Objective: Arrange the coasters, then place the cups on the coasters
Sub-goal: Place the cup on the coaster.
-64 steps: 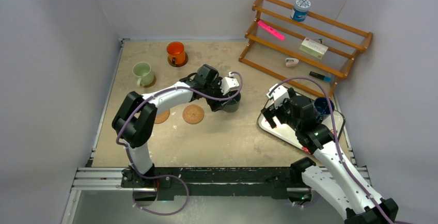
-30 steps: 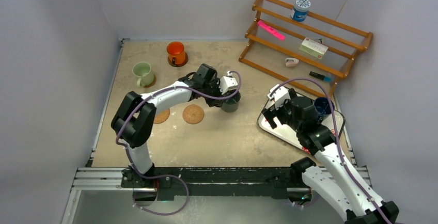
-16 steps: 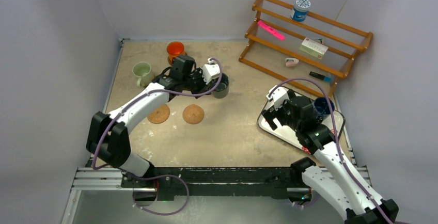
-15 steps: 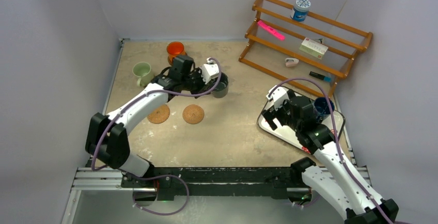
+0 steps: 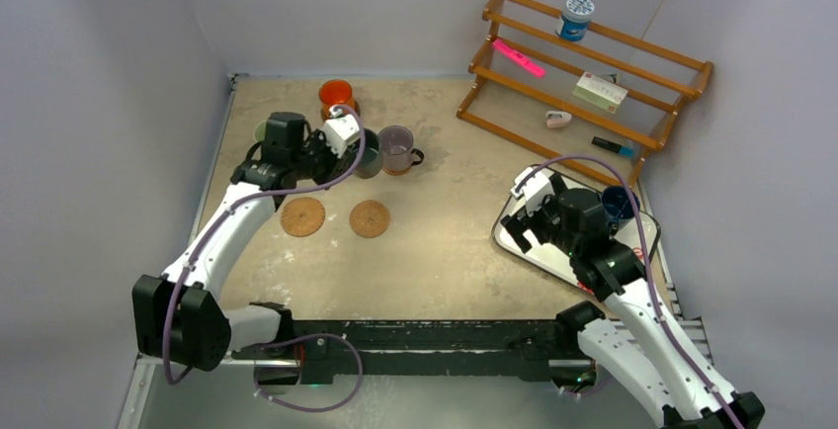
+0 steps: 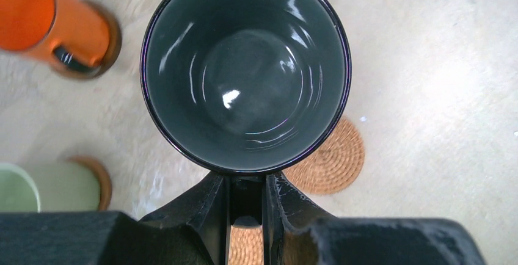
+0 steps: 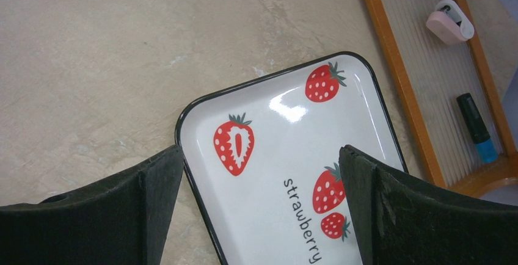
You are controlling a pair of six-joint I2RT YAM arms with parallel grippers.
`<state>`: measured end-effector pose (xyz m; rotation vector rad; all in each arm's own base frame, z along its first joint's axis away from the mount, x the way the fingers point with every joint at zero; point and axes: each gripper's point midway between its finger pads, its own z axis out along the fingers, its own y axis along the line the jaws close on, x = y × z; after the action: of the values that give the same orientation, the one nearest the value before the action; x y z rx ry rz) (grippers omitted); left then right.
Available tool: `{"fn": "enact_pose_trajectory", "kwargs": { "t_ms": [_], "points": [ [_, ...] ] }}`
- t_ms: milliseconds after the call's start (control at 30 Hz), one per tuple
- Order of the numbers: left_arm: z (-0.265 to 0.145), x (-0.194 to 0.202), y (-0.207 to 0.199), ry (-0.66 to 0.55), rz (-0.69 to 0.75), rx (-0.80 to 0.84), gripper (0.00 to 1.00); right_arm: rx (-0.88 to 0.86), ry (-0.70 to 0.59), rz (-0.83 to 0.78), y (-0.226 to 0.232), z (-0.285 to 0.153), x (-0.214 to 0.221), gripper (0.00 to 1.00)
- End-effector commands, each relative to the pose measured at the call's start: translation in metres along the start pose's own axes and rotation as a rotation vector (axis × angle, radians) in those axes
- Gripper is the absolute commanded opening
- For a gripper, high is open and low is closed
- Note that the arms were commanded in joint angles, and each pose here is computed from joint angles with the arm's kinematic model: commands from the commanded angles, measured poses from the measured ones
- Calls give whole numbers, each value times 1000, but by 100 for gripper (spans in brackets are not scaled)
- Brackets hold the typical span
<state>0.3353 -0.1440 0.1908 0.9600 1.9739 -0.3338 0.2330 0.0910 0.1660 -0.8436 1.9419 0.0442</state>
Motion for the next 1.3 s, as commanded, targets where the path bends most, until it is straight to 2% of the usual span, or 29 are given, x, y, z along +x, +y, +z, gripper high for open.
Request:
{"fn": "enact_pose_trajectory", "kwargs": {
  "t_ms": [0,500,967,1267],
  "points": [
    [-27,-7,22,-88,-19,-73,0,-42,-10,-19,7,1,1,99],
    [-64,76,76,-12,-174,-201,0,-97,-51,-51,18,-6,-1,99],
    [-78,132,68,65,-192,-237,0,-117,-52,-60,22,-7,0,99],
    [-80,147,59,56,-208,-203,0,-125,-61,-67,23,-8,-1,99]
  ]
}}
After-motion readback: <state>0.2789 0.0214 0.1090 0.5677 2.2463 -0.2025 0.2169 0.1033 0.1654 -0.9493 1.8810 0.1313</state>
